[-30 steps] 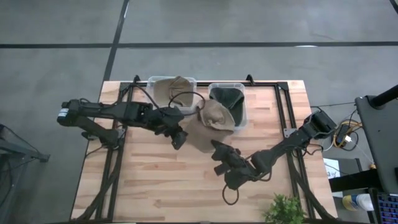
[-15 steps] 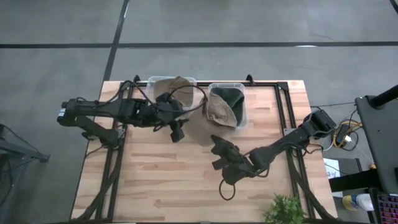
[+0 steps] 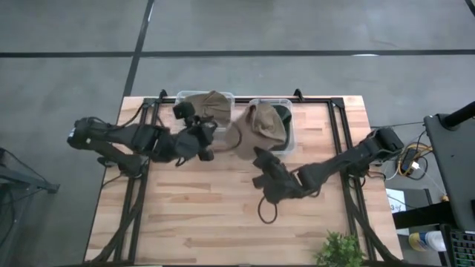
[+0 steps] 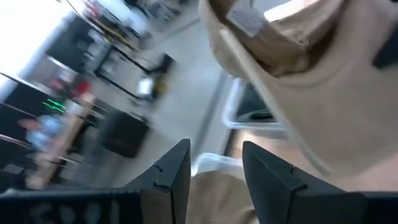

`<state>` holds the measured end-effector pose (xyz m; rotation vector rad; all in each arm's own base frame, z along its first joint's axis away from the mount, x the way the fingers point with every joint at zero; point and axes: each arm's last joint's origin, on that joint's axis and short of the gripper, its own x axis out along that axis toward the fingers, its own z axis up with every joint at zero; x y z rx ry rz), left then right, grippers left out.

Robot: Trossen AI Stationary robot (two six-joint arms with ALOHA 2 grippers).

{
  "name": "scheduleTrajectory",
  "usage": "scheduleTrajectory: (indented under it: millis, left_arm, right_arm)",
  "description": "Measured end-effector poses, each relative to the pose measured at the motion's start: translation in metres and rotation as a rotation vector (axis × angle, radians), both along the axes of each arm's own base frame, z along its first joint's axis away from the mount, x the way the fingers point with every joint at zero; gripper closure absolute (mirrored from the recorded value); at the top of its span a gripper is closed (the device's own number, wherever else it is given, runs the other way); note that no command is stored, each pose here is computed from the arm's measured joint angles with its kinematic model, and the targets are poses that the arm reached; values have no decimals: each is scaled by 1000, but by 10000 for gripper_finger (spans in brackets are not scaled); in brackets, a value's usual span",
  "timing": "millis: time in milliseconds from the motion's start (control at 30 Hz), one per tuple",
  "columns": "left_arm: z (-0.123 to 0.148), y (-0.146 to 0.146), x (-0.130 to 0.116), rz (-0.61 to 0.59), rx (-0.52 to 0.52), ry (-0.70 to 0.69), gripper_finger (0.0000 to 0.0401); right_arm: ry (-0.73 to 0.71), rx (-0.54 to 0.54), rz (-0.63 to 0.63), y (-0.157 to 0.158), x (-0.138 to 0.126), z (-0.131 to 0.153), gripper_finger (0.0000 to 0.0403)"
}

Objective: Pick & Place hat
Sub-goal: Put the light brown cap into the left transparent bin

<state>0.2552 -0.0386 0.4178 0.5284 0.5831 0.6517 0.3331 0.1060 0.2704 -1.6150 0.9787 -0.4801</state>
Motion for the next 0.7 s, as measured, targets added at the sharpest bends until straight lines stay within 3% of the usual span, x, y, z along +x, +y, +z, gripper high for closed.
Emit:
scheduleTrajectory:
  millis: [133, 433, 567, 700]
  left_arm:
    - [-5, -19, -4, -9, 132, 59, 263]
    - [-36, -43, -4, -12, 346, 185, 263]
    - [-52, -51, 0, 1, 441, 221, 263]
    - [-61, -58, 4, 9, 507, 232, 263]
  right_arm:
    - [-32, 36, -19, -21, -4, 18, 394]
    - [-129, 212, 121, -43, -20, 66, 394]
    - [-169, 334, 206, -42, -26, 85, 394]
    - [-154, 458, 210, -44, -29, 92, 394]
